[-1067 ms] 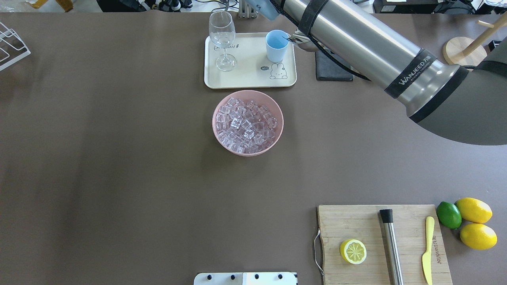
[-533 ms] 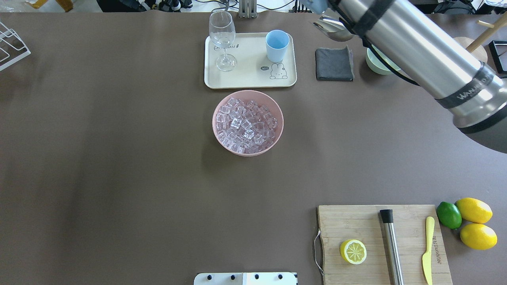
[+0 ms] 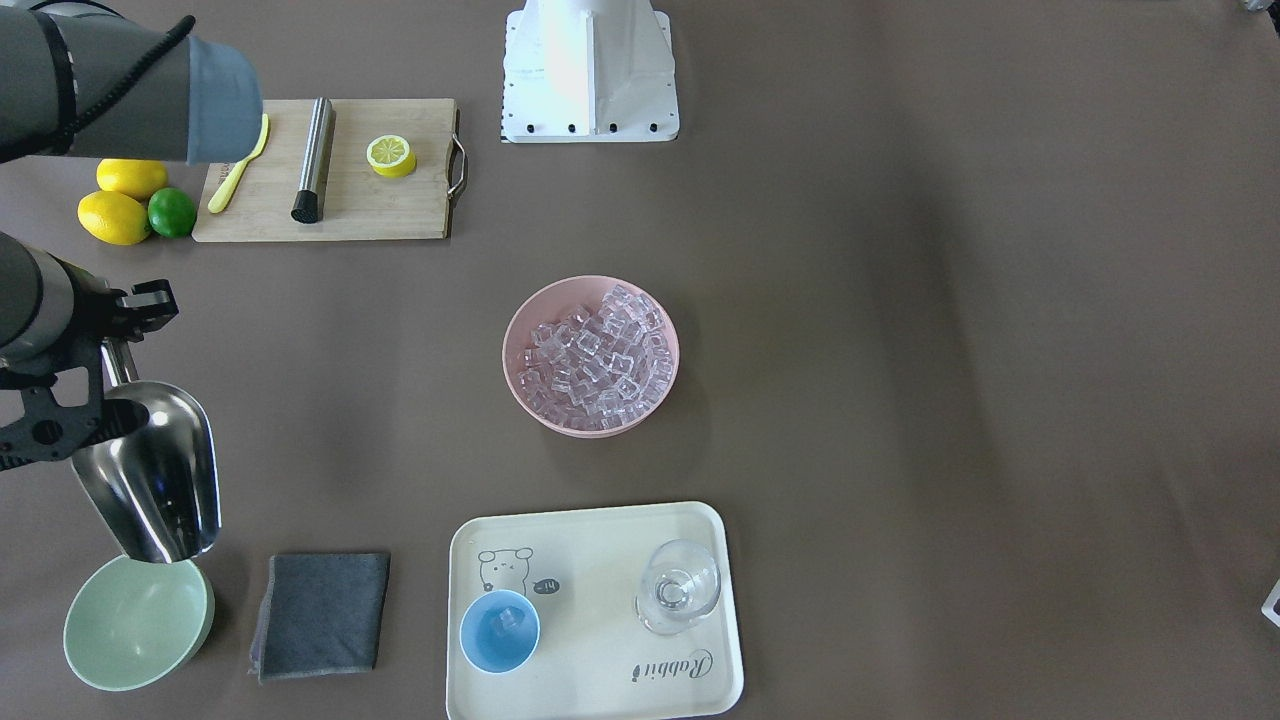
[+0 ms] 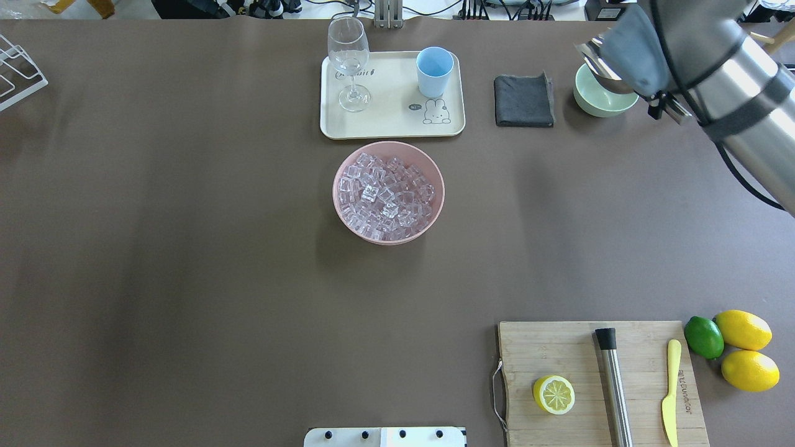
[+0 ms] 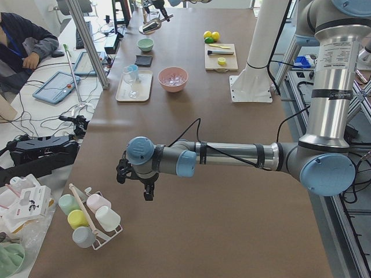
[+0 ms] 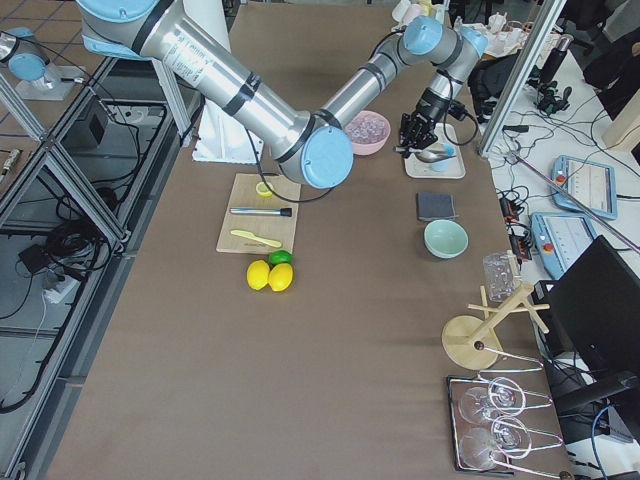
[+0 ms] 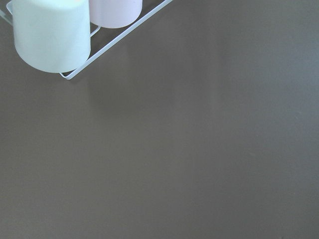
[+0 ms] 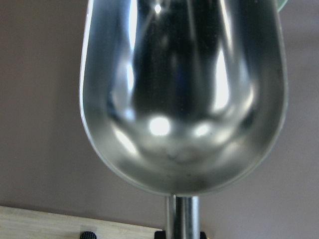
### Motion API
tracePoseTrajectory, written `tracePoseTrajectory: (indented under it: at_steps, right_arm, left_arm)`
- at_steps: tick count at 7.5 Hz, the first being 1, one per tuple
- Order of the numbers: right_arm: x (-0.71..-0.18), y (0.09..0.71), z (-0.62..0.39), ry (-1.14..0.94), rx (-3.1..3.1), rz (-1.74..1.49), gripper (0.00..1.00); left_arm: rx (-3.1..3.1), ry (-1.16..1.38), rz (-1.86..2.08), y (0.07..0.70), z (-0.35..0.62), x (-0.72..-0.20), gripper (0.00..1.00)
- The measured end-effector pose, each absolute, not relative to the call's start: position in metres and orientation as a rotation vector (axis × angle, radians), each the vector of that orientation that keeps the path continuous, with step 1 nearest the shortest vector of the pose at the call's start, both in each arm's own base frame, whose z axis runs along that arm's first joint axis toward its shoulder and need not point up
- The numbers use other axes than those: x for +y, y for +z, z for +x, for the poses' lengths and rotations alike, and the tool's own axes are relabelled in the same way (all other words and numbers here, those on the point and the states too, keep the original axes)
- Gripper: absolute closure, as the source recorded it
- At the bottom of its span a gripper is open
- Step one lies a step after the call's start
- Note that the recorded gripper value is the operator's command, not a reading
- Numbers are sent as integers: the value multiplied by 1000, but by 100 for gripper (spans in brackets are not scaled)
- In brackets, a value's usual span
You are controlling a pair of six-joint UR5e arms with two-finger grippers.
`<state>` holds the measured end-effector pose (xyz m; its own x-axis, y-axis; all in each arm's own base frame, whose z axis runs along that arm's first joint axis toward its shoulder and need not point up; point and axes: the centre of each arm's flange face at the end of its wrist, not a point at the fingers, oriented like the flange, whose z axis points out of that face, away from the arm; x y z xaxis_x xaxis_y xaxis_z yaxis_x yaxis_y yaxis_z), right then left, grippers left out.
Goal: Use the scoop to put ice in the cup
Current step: 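Carry the empty scoop past the green bowl back toward its spot, then lower the scoop onto the table and open the right gripper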
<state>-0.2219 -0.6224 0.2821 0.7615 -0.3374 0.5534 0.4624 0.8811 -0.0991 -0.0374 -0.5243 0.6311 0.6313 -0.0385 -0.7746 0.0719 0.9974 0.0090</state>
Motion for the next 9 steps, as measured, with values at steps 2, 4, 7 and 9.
tracePoseTrajectory:
  at_steps: [2, 4, 7, 9]
  right_arm:
    - [-556, 342, -186, -258, -607, -219, 100]
    - [-516, 381, -173, -108, -672, -278, 100]
    - [-482, 422, -215, -40, -742, -283, 100]
    - [-462, 438, -267, -73, -747, -296, 100]
  left_arm:
    - [888, -57, 49, 626, -37, -515, 2]
    - [889, -58, 38, 632, -36, -503, 2]
    - [892, -10, 68, 608, -21, -504, 2]
    - [889, 27, 88, 592, -9, -505, 2]
